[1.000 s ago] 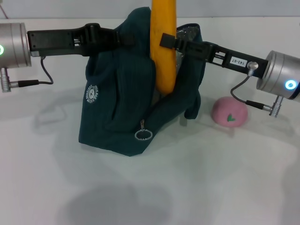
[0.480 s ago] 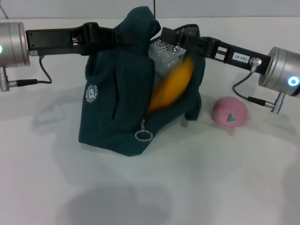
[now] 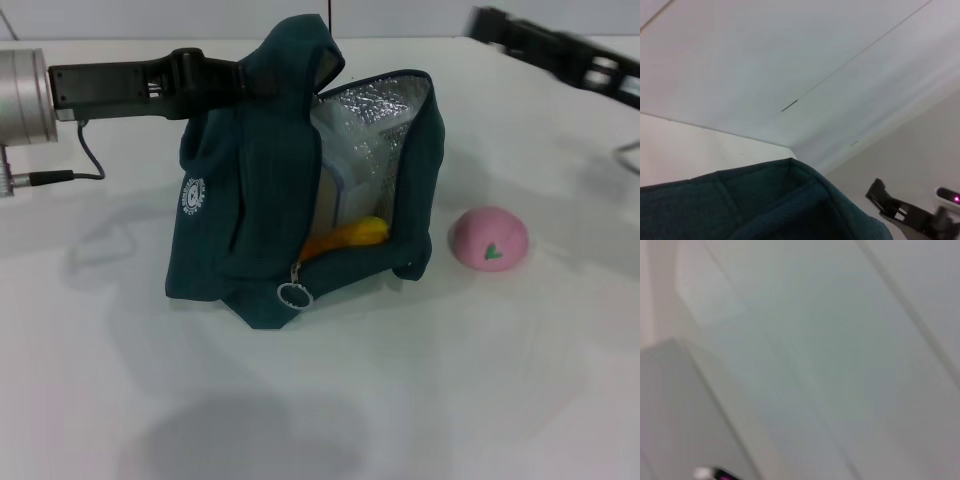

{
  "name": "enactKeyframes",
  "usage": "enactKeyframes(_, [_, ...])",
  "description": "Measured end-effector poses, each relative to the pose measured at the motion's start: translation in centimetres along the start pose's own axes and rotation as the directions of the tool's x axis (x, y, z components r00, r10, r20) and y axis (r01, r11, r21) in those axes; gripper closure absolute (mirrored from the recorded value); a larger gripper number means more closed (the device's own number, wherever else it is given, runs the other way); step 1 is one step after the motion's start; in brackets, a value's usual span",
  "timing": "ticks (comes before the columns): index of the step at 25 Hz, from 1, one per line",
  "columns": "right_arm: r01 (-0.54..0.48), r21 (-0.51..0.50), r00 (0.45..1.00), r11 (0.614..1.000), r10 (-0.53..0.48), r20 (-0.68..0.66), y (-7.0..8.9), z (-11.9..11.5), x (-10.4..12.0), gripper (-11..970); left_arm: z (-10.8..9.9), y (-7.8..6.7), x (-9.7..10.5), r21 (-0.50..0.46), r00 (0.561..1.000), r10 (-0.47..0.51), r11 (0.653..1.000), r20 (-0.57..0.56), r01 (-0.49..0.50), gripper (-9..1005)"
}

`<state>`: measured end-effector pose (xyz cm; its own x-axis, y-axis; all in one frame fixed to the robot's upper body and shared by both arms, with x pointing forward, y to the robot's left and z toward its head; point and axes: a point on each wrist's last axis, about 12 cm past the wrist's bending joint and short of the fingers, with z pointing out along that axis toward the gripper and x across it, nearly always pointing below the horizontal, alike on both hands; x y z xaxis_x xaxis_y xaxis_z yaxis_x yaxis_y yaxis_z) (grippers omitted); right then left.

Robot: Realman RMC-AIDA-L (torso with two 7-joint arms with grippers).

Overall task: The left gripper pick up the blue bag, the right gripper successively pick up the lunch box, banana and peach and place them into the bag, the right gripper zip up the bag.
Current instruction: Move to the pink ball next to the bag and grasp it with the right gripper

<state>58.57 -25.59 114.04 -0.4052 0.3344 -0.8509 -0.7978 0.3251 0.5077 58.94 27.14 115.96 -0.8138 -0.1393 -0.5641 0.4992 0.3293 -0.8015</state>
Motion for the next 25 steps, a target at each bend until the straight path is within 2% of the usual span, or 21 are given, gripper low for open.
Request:
enactKeyframes(4, [0.1, 0.152, 0.993, 0.983, -0.088, -0.08, -0.7, -5.2, -0.5, 78, -0.1, 0.0, 0.1, -0.002, 1.0, -0.001, 1.0, 0.001, 0.001, 963])
enactKeyframes(7, [0.135, 0.207, 0.976, 0.969, -0.093, -0.199, -1.1, -7.6, 0.2, 79, -0.1, 0.0, 0.1, -0.002, 1.0, -0.001, 1.0, 0.001, 0.001, 963])
enactKeyframes(9, [0.151, 0.232, 0.959, 0.961, -0.085, -0.271, -1.4, -8.1, 1.0, 80, -0.1, 0.0, 0.1, -0.002, 1.0, -0.001, 1.0, 0.001, 0.001, 963])
enactKeyframes(13, [0.176, 0.28, 0.925, 0.944, -0.061, -0.375, -2.1, -7.8, 3.0, 84, 0.1, 0.0, 0.1, 0.002, 1.0, -0.001, 1.0, 0.0, 0.001, 962])
enactKeyframes(16, [0.221, 0.275, 0.888, 0.936, -0.076, -0.454, -2.6, -6.0, 4.3, 89, 0.2, 0.0, 0.1, 0.003, 1.0, 0.0, 1.0, 0.0, 0.0, 962])
enactKeyframes(21, [0.278, 0.233, 0.835, 0.932, -0.115, -0.538, -2.9, -3.8, 5.1, 97, 0.1, 0.0, 0.1, 0.003, 1.0, -0.003, 1.0, 0.0, 0.003, 962])
enactKeyframes(25, [0.301, 0.227, 0.818, 0.926, -0.128, -0.561, -3.1, -3.4, 5.2, 104, 0.1, 0.0, 0.1, 0.002, 1.0, -0.003, 1.0, -0.001, 0.003, 962])
